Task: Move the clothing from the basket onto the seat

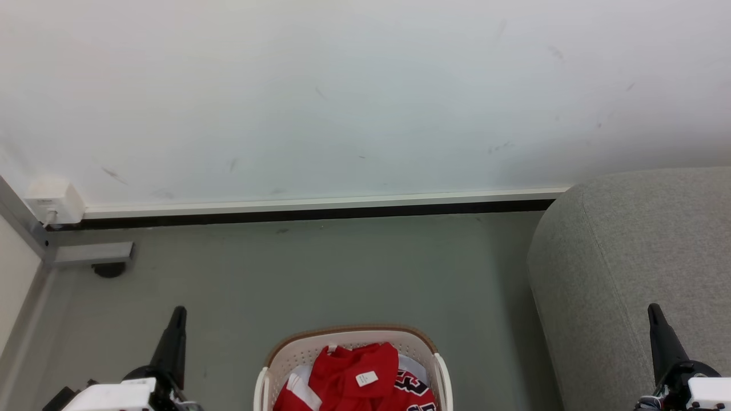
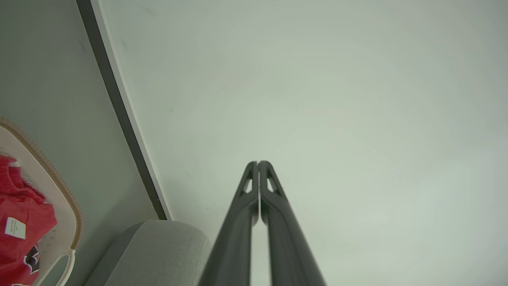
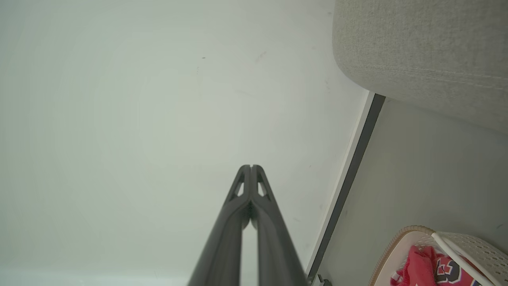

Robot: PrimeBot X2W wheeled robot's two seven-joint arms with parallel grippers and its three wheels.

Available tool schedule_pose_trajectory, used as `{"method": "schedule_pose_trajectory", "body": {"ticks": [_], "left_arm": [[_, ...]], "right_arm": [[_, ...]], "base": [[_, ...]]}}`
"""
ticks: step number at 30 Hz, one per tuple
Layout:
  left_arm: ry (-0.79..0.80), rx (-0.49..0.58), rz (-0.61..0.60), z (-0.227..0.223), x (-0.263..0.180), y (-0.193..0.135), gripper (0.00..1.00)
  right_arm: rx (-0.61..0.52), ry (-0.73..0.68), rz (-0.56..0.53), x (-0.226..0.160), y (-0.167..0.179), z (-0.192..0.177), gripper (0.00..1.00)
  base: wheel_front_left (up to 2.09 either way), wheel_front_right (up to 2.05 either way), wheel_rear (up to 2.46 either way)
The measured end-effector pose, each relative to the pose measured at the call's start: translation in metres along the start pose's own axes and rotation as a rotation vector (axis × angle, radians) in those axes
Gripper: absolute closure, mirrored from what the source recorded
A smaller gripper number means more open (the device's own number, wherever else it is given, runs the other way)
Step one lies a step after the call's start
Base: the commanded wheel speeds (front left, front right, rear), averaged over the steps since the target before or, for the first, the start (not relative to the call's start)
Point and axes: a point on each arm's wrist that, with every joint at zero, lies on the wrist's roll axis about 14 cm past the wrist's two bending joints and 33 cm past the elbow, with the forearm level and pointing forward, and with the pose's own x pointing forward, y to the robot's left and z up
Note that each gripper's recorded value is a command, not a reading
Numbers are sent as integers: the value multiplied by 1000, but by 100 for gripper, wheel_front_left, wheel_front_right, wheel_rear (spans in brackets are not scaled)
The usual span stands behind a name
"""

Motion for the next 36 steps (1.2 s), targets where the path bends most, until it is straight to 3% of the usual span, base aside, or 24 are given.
{"method": "schedule_pose_trajectory", "body": {"ticks": [16,17,22,26,36], "left_arm": [[0,0,0,0,0,0,100],[0,0,0,0,0,0,0],[1,-11,73,-3,-10,24,0],[-2,-4,75,-6,-10,24,0],[-11,85,69,-10,-11,22,0]], "right_arm": [[0,0,0,0,0,0,100],[0,0,0,0,0,0,0],[18,0,-66,-10,-23,-4,0],[-8,-11,-72,-11,-24,-4,0],[-198,-7,-63,-10,-20,-8,0]], "base": [[0,0,0],[0,0,0],[0,0,0],[0,0,0],[0,0,0]]}}
